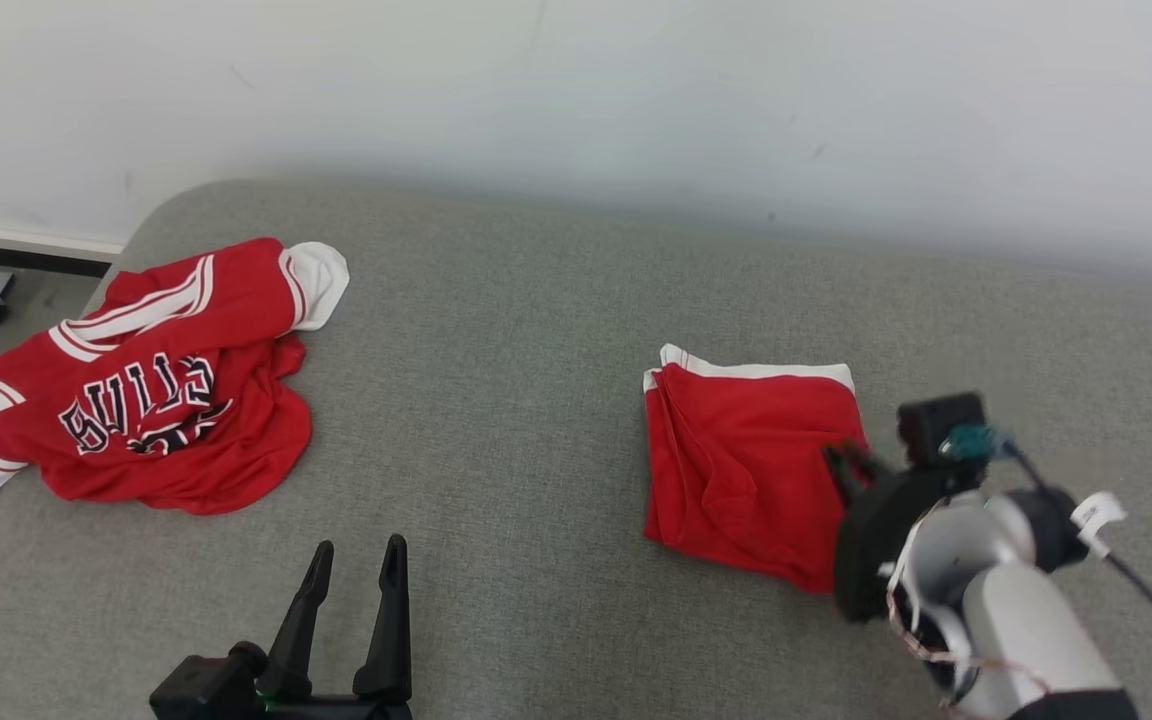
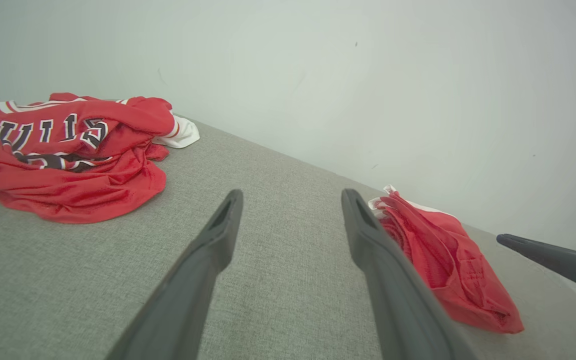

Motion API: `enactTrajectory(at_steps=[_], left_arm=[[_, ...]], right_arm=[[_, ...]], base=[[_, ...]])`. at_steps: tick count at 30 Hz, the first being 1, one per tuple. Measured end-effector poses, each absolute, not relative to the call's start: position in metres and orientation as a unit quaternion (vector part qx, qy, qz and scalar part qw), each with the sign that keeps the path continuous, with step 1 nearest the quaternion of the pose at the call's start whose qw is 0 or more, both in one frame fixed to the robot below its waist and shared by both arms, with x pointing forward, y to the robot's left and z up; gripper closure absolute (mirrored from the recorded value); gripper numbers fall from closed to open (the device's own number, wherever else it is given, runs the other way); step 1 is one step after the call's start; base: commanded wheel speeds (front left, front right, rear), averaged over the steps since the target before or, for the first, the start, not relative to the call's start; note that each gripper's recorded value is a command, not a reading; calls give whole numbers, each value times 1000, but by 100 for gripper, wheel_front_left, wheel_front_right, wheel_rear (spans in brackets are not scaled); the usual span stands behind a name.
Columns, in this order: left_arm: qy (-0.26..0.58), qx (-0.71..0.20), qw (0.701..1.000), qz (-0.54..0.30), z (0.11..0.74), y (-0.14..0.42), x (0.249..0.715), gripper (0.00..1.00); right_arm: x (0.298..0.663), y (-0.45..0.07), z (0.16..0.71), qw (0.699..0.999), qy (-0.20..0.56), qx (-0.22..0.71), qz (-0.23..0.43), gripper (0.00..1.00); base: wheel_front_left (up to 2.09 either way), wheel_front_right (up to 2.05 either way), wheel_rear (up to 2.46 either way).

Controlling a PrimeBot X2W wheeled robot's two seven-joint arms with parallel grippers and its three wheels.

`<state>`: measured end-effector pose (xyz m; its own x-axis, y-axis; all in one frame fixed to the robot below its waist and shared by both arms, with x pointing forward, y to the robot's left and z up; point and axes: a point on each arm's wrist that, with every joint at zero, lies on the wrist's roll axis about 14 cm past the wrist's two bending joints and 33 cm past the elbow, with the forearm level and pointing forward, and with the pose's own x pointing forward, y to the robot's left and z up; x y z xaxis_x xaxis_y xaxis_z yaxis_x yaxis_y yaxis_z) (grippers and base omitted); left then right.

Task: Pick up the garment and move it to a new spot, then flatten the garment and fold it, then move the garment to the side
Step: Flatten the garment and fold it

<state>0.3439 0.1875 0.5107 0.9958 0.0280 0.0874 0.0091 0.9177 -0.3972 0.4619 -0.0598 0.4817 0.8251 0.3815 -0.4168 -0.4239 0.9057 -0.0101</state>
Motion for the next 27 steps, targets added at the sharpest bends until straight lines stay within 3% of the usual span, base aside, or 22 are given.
enactTrajectory(at_steps=[6,15,27], left_arm=[[-35,-204,978,3,504,185,348,0],[-32,-206,978,10,501,188,349,0],[-36,-203,978,34,500,203,337,0]], right_arm=[[434,-37,447,939,242,-41,243,100],[442,-29,428,933,246,-94,244,100],[413,45,425,901,232,-84,357,100]], base=[[0,0,0],[0,0,0],[0,0,0]])
